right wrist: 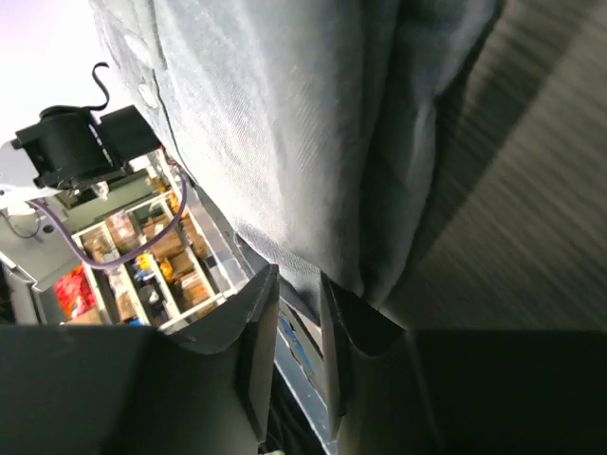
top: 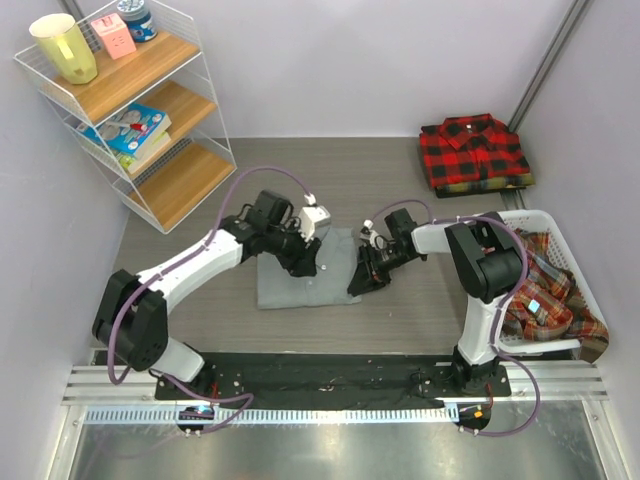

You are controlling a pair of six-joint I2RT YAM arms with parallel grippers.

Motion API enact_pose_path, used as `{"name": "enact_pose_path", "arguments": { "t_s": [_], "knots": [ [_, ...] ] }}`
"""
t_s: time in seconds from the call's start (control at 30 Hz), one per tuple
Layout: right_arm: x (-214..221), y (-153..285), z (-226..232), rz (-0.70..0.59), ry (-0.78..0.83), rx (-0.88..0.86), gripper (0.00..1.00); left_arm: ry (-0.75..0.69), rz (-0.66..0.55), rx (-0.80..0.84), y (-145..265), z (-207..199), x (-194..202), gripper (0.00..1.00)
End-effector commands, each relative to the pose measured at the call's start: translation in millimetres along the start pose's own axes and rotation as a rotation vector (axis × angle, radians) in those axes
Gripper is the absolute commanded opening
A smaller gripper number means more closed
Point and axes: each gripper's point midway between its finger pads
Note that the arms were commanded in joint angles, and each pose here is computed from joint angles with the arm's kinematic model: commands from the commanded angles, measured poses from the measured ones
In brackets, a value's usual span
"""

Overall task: Fold and stack the long sleeve shirts
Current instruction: Neatly place the folded shirt to the corner

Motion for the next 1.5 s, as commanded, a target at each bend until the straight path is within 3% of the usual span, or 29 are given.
{"name": "enact_pose_path", "arguments": {
  "t_s": [0.0,0.1,0.27,0.5,0.6,0.7,0.83,0.93,1.33,1.43,1.47],
  "knots": [
    [-13.2,22.4,26.0,-0.082,0.119,0.025,0.34,-0.261,0.040,-0.026,-20.8,-16.6,-1.5,0.50],
    [-12.0,50.2,54.4,-0.172,0.155,0.008,0.44,-0.474,0.036,-0.066,-42.2,-37.4,-1.9,0.50],
    [-17.2,84.0,30.3,-0.354,0.057,0.072,0.47,-0.736,0.016,-0.058,-84.4,-70.9,-7.8,0.47],
    [-21.1,85.0,6.5,-0.424,-0.099,0.078,0.55,-0.831,0.054,-0.072,-119.9,-75.1,9.1,0.47],
    [-22.7,81.3,-6.4,-0.432,-0.171,0.116,0.63,-0.853,0.106,-0.077,-132.9,-65.3,25.8,0.47],
    [-23.2,77.5,-15.5,-0.433,-0.221,0.134,0.76,-0.821,0.134,-0.106,-139.8,-55.6,30.6,0.42],
    [-29.1,71.9,-18.7,-0.458,-0.259,0.101,0.83,-0.613,0.081,0.001,-128.7,-53.4,16.4,0.12],
    [-31.8,63.5,-22.6,-0.447,-0.279,0.081,0.85,-0.536,0.024,0.081,-118.8,-64.4,-3.9,0.00],
    [-70.4,28.2,-4.5,-0.530,-0.295,-0.079,0.89,-0.442,-0.033,0.163,-93.4,-71.5,-35.6,0.00],
    [-80.1,15.5,-9.8,-0.545,-0.341,-0.081,0.85,-0.449,-0.053,0.161,-88.2,-72.1,-43.4,0.00],
    [-84.9,12.8,-9.9,-0.555,-0.347,-0.090,0.78,-0.449,-0.055,0.161,-87.1,-71.6,-44.7,0.00]
  ]
}}
Point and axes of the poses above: each gripper's point midway between its finger pads, its own y axis back along the fingers, its own z axis along the line the jaws close on, x = y × z, and after that the axes turned 2 degrees about -y, right-handed
